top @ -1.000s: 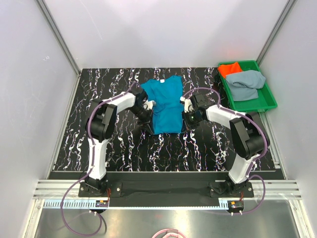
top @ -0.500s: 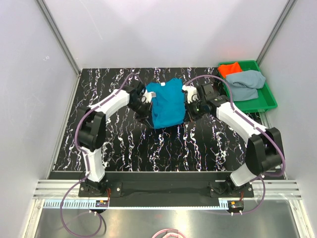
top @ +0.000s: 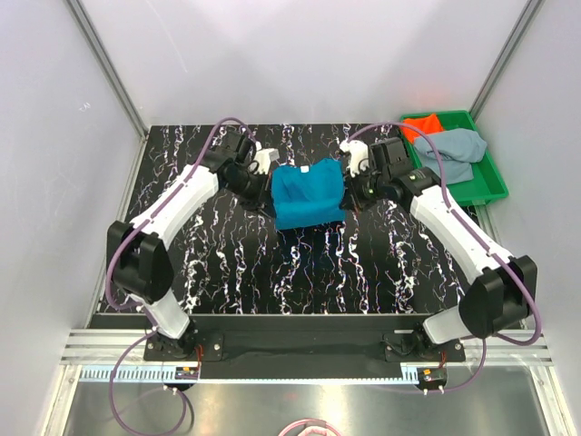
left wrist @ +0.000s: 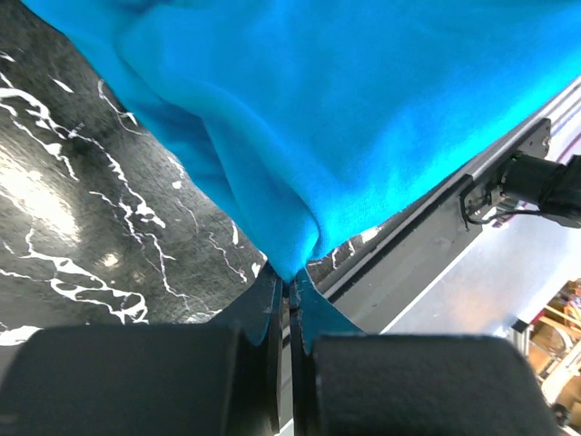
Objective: Fold and stack the t-shirts
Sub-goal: Fold the tshirt
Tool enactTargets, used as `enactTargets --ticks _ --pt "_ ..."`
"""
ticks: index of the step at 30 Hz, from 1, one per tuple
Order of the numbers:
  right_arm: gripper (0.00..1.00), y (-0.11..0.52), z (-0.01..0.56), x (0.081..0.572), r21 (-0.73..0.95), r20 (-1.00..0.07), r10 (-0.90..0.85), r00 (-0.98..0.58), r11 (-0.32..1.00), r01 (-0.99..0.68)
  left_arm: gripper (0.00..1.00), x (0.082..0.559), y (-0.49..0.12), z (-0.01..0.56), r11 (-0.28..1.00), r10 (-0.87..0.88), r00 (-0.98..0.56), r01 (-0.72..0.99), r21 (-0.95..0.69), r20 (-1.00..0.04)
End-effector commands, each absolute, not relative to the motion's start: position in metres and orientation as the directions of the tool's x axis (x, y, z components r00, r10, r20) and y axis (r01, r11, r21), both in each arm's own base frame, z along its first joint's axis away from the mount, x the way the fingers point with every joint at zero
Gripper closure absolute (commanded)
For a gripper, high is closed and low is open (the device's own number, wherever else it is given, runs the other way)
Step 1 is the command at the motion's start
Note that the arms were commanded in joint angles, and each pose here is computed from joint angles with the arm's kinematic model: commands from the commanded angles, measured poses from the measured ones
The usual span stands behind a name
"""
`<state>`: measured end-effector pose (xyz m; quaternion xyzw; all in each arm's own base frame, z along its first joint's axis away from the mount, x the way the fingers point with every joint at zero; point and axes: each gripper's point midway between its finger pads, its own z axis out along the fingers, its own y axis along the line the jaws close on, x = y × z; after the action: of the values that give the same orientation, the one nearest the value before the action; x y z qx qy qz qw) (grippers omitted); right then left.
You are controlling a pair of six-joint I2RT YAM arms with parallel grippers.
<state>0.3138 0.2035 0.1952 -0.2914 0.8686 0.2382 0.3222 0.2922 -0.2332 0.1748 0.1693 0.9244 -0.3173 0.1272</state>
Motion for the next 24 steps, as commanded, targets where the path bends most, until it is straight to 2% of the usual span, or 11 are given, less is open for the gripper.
enactTargets --ticks 1,3,7,13,20,24 --pt "1.0 0.202 0.214 0.345 0.145 -0.751 -0.359 -0.555 0.73 -0.668 1.0 0.313 -0.232 0.189 0.75 0.244 -0.87 0.449 -0.486 -0.428" --pt "1.0 0.202 0.214 0.359 0.123 -0.757 -0.361 -0.545 0.74 -0.662 1.0 0.328 -0.232 0.183 0.764 0.247 -0.871 0.445 -0.467 -0.426" --pt "1.0 0.207 0.215 0.395 0.092 -0.771 -0.358 -0.526 0.756 -0.648 1.0 0.374 -0.231 0.192 0.795 0.233 -0.835 0.458 -0.397 -0.498" --pt "1.0 0.203 0.215 0.446 0.047 -0.797 -0.34 -0.499 0.79 -0.612 1.0 0.431 -0.224 0.184 0.836 0.222 -0.804 0.449 -0.317 -0.552" --pt "1.0 0.194 0.211 0.507 0.009 -0.821 -0.317 -0.475 0.824 -0.566 1.0 0.469 -0.219 0.17 0.865 0.205 -0.788 0.424 -0.269 -0.58" --pt "1.0 0.207 0.184 0.55 0.001 -0.825 -0.322 -0.465 0.821 -0.571 1.0 0.498 -0.22 0.154 0.883 0.204 -0.771 0.411 -0.227 -0.604"
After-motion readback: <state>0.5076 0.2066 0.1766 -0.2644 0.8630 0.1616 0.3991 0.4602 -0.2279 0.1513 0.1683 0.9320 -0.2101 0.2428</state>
